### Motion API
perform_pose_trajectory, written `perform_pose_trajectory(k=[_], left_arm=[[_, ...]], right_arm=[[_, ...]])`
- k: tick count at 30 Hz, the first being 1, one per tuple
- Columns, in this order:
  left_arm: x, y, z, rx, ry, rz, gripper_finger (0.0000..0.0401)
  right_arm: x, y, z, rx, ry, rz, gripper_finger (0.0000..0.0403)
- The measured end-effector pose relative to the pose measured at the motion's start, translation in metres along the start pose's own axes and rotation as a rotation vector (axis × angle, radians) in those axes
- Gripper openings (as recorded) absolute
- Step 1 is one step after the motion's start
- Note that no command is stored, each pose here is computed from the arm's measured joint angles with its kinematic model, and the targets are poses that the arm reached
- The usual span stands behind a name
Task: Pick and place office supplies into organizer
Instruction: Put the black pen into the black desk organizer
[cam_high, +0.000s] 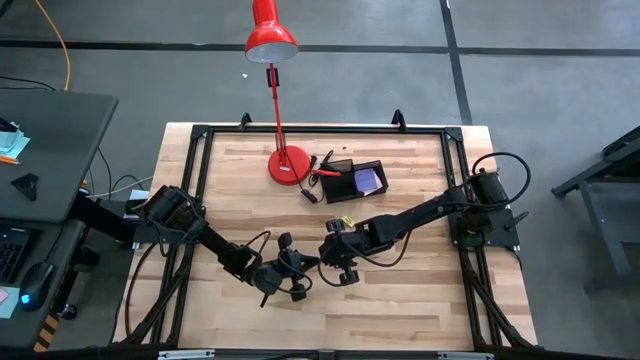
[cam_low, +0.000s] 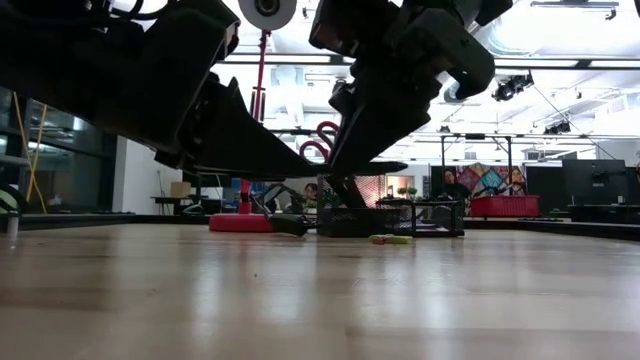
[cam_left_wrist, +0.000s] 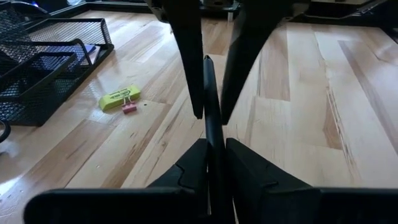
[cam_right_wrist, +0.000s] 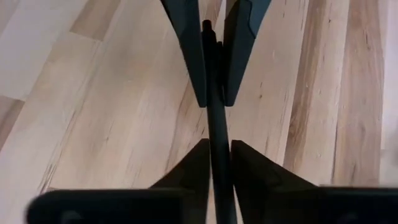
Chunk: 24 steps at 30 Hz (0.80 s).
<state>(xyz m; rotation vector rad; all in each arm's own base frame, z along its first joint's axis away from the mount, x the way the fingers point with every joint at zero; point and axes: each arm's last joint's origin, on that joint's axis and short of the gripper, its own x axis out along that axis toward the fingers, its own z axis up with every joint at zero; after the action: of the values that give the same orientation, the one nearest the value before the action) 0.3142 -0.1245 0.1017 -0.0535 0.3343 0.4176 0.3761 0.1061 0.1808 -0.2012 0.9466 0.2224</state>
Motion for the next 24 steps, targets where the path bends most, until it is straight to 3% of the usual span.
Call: perform_pose_trajectory(k=[4,8,17,24], left_arm=[[0.000,0.000,0.000,0.001,0.001,-0.002,0.0032],[0.000,0.000,0.000,0.005,0.006,-0.005,0.0032],[0.000,0.001,-0.003,0.037,0.021,0.023,0.0102],[-0.002,0.005,-0.002,0.062,0.034,0.079,0.0128]], right_arm=[[0.000,-0.001,0.000,0.013,0.005,0.004,0.0012],[0.000,-0.002,-0.002,0.043,0.019,-0.030,0.0031],[-0.001,-0.003,-0.008,0.048,0.084,-0.050,0.0008],[-0.001,-0.004,-0.011,0.061,0.118,-0.102,0.0026]])
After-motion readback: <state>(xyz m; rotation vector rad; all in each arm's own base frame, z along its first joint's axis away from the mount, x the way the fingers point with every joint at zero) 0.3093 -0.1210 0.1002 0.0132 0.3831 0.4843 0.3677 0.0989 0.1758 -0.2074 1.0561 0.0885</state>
